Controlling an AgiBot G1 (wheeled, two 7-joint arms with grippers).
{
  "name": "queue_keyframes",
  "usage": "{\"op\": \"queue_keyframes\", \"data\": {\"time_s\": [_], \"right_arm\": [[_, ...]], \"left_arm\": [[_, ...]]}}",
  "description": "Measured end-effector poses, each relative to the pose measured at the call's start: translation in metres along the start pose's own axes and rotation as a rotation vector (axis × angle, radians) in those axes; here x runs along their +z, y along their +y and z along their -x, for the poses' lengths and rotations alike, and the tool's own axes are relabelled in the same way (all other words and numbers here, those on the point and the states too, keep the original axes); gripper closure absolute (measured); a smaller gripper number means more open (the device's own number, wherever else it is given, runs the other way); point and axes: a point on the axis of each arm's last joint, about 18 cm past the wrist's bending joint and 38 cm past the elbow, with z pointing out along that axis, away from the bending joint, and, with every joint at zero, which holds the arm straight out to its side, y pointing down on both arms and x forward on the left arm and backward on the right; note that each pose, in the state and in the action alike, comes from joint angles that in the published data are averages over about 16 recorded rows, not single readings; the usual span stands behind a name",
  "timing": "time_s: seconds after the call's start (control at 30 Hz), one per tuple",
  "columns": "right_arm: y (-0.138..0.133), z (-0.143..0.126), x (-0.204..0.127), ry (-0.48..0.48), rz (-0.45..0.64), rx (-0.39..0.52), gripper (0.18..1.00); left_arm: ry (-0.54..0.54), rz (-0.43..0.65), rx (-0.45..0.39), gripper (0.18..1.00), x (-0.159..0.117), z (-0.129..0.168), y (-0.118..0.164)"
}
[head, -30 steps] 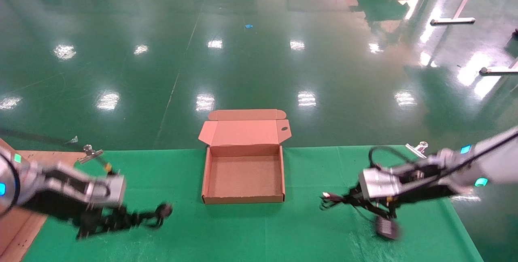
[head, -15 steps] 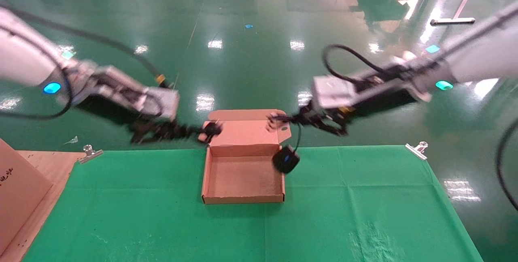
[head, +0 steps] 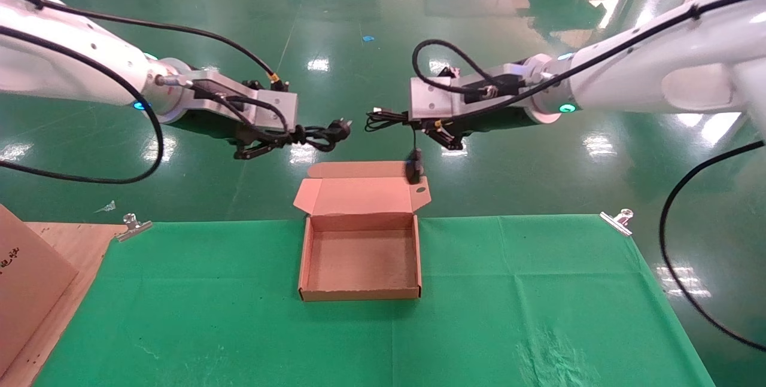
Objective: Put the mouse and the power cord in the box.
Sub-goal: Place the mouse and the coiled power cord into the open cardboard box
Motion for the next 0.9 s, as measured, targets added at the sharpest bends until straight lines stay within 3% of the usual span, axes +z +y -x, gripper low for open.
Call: {"op": "queue_keyframes", "data": {"time_s": [0.37, 0.7, 0.9], "right_arm": [[-0.009, 0.007, 0.011, -0.005, -0.018, 0.016, 0.957], [-0.013, 0.011, 0.006, -0.044, -0.041, 0.044, 0.957], [-0.01, 0.017, 0.002, -0.076, -0.051, 0.061, 0.957]], "left_arm": [[-0.034, -0.006, 0.027, 0.871, 0.027, -0.01, -0.008], [-0.065, 0.008, 0.103, 0.872, 0.087, -0.057, -0.022], [-0.12, -0.001, 0.101, 0.872, 0.124, -0.094, -0.035]]}}
